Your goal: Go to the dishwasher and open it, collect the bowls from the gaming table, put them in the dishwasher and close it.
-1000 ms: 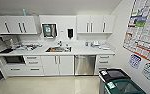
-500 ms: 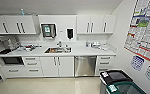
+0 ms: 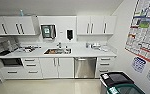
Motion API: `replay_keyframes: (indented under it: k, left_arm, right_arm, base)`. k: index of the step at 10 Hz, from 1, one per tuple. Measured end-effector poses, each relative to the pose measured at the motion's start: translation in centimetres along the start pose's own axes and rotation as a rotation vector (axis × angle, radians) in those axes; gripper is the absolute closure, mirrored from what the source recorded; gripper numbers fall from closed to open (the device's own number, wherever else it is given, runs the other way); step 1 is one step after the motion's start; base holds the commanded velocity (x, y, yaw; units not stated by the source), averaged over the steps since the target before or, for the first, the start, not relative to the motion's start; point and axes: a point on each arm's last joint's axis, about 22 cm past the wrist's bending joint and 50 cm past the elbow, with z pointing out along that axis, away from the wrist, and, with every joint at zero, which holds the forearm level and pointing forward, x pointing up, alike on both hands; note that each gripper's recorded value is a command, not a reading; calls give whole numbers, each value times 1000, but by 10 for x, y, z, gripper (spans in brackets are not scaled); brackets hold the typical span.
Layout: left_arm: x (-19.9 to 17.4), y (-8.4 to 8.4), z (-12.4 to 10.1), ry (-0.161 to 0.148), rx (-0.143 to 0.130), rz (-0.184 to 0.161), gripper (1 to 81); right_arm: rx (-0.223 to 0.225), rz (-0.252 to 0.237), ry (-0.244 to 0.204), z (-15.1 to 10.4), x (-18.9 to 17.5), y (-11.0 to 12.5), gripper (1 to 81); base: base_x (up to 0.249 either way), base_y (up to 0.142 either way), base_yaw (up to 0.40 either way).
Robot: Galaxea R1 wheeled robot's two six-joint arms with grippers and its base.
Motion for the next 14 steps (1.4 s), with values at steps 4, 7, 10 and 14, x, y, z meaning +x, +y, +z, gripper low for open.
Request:
replay_keyframes:
  k: [4, 7, 10, 14]
  left_arm:
    - [7, -9, -4, 8, 12, 4, 10]
    - [1, 5, 1, 1, -8, 0, 10]
    - [-2, -4, -3, -2, 4, -1, 10]
    - [0, -3, -2, 1, 4, 1, 10]
  right_arm:
    - [11, 0, 0, 4, 0, -8, 10]
    - [-8, 0, -2, -2, -2, 5, 10]
    - [2, -1, -1, 2, -3, -2, 10]
    - [0, 0, 0, 1, -3, -1, 10]
  base:
    - [85, 0, 0]
    - [84, 0, 0]
    - [89, 0, 0]
    - [95, 0, 0]
